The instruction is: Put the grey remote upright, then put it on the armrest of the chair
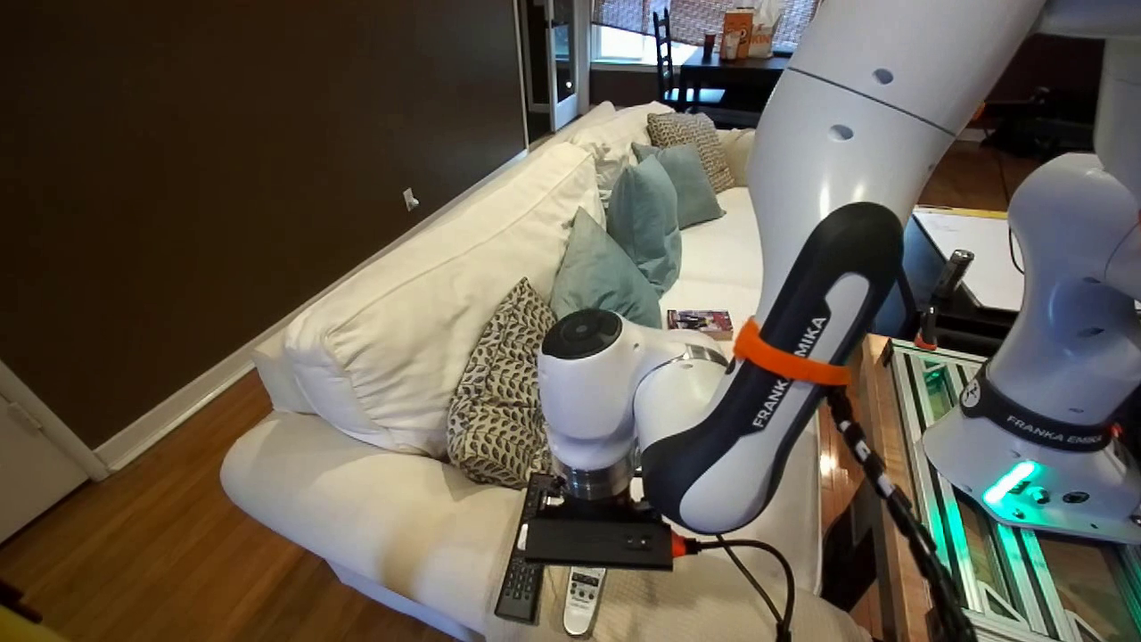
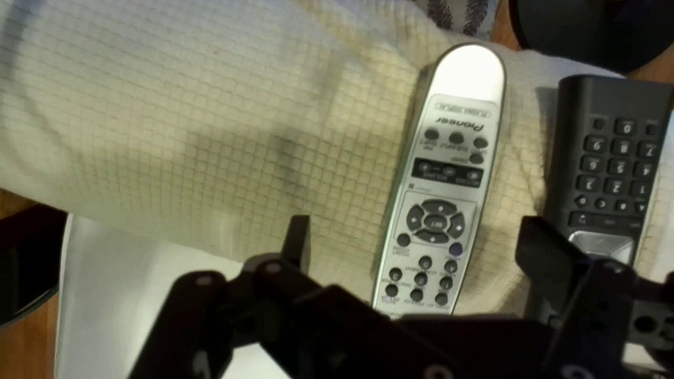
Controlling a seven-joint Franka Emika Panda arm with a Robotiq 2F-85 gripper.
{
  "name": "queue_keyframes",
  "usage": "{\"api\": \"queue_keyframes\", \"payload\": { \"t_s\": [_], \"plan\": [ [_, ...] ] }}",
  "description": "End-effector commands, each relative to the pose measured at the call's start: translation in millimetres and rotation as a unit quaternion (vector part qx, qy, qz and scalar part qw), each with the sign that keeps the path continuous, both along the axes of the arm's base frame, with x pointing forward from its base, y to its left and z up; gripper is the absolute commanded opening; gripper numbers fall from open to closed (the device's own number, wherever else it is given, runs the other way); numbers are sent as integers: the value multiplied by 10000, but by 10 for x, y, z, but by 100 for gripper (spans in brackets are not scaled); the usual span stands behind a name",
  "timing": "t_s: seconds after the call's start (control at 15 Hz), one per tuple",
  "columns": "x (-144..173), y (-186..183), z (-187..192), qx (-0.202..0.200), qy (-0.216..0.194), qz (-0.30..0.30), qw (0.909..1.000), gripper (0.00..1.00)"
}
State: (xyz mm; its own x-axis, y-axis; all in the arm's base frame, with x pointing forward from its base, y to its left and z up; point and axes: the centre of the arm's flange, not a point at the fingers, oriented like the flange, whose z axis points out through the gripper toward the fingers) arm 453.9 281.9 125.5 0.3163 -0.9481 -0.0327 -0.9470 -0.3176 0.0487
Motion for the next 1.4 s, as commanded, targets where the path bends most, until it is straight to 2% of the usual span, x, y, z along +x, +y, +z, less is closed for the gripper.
{"api": "queue_keyframes", "payload": {
  "t_s": [0.0, 0.53, 1.13, 1.2, 1.33],
  "plan": [
    [-293, -232, 330, -135, -150, 199, 9996, 100],
    [-537, -821, 673, -215, -404, 842, 9954, 100],
    [-668, -1337, 1086, -34, -877, 2235, 9708, 100],
    [-489, -1211, 935, -136, -701, 1998, 9772, 100],
    [-536, -1265, 1009, -123, -790, 2136, 9737, 100]
  ]
}}
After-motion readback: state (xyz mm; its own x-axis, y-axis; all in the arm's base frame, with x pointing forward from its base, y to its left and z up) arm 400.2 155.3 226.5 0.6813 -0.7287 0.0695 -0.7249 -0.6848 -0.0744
